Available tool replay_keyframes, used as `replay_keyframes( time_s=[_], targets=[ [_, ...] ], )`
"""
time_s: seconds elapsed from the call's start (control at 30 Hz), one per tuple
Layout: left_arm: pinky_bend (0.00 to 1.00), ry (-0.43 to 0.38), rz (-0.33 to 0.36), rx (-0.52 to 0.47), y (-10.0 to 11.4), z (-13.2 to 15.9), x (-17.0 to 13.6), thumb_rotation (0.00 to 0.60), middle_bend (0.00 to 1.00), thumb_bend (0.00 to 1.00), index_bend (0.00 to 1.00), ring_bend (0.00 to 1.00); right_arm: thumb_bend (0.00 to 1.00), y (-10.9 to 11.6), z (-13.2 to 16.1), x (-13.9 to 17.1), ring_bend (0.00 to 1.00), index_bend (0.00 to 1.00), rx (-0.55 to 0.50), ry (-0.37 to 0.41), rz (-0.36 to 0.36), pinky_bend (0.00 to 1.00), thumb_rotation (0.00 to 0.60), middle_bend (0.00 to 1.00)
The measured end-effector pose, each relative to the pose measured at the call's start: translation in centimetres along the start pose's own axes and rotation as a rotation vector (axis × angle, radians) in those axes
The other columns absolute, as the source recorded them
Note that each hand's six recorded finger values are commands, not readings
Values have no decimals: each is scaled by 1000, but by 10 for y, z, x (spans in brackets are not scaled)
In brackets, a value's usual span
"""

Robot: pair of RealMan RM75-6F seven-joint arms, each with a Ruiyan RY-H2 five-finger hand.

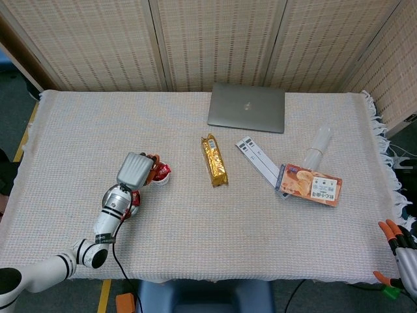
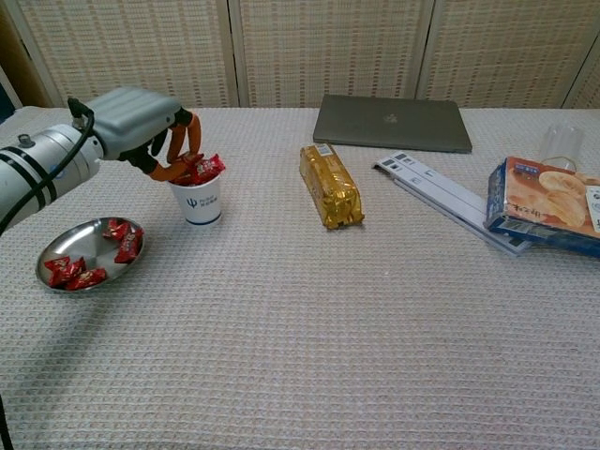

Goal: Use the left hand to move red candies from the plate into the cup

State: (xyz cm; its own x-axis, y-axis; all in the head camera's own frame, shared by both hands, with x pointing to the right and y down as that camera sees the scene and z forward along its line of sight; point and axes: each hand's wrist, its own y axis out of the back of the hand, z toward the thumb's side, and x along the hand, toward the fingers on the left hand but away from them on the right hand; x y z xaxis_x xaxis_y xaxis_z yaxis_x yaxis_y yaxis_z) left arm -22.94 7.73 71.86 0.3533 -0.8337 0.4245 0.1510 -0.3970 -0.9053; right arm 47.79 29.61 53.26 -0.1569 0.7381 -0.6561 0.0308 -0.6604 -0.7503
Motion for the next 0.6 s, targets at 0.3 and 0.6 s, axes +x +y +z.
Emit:
replay_keyframes(
  time_s=[0.3,0.6],
  targets=[
    [1000,-8,-17,14,-9,2,-1,600,426,410,407,558,43,1,0,1,0,0,-1,1,-3,290,600,0],
    [1000,-25,13,0,3,6,-5,600,301,410,296,535,43,1,1,3,0,0,-2,7,-7,289,600,0]
  ],
)
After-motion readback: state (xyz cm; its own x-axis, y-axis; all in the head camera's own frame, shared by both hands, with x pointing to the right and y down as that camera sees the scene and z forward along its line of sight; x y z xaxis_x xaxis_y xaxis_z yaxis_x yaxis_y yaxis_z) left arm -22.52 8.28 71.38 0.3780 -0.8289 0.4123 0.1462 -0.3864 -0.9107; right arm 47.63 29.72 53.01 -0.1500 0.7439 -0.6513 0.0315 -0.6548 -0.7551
